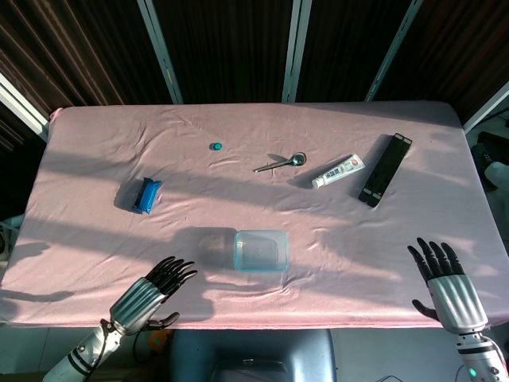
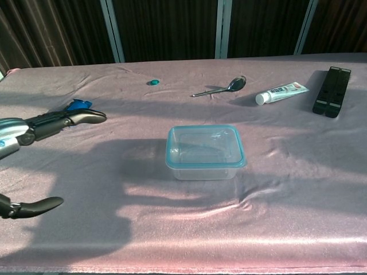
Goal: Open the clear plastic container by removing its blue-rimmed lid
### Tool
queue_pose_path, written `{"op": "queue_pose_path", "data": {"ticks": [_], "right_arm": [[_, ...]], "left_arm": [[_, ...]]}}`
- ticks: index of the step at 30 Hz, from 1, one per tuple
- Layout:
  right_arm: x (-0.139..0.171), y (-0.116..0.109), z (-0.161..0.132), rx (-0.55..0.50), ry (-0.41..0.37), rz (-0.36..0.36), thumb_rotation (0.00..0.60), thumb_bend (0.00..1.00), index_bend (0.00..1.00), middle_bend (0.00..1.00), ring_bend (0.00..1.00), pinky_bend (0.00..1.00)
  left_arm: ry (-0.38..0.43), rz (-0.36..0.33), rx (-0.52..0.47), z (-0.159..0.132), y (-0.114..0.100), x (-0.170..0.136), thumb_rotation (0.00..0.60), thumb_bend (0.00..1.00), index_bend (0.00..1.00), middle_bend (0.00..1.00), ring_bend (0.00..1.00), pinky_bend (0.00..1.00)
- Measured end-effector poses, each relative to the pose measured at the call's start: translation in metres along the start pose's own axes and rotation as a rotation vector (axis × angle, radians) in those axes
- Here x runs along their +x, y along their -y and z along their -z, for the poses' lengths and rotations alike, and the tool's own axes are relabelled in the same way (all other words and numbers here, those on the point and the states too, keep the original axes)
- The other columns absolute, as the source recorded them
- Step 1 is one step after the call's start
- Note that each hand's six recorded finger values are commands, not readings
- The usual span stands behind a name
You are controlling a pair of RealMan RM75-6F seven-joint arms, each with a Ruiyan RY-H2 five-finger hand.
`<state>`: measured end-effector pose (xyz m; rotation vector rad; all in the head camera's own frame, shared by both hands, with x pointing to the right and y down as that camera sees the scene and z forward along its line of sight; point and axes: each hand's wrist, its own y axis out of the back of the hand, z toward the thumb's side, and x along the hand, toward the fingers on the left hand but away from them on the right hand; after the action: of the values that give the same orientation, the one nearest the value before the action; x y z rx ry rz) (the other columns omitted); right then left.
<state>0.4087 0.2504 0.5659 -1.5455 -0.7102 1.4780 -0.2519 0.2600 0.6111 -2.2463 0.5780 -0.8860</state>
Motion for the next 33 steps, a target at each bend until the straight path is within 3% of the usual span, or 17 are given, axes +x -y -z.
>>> {"op": "queue_pose_path", "data": {"ticks": [3,8,13,18,33], "right_arm": [[0.0,0.001,0.0,-0.007,-0.01,-0.014,0.6,0.18,0.0,0.0,0.0,0.0],[0.0,0.002,-0.001,-0.014,-0.017,-0.028,0.6,0.18,0.0,0.0,0.0,0.0],[0.0,0.0,0.001,-0.023,-0.017,-0.028,0.6,0.18,0.0,0.0,0.0,0.0],[0.001,-0.002,0.003,-0.038,-0.02,-0.03,0.6,0.18,0.0,0.0,0.0,0.0],[0.003,-0.007,0.005,-0.058,-0.026,-0.027,0.6,0.18,0.0,0.0,0.0,0.0]], "left_arm": [[0.024,0.028,-0.017,-0.017,0.016,0.041,0.6,0.27,0.0,0.0,0.0,0.0],[0.043,0.0,-0.028,-0.047,0.028,0.102,0.6,0.27,0.0,0.0,0.0,0.0],[0.005,0.002,0.005,-0.05,0.036,0.146,0.6,0.27,0.0,0.0,0.0,0.0],[-0.034,0.016,0.022,-0.044,0.04,0.167,0.6,0.27,0.0,0.0,0.0,0.0],[-0.104,0.092,0.061,-0.028,0.045,0.189,0.6,0.27,0.0,0.0,0.0,0.0]]}}
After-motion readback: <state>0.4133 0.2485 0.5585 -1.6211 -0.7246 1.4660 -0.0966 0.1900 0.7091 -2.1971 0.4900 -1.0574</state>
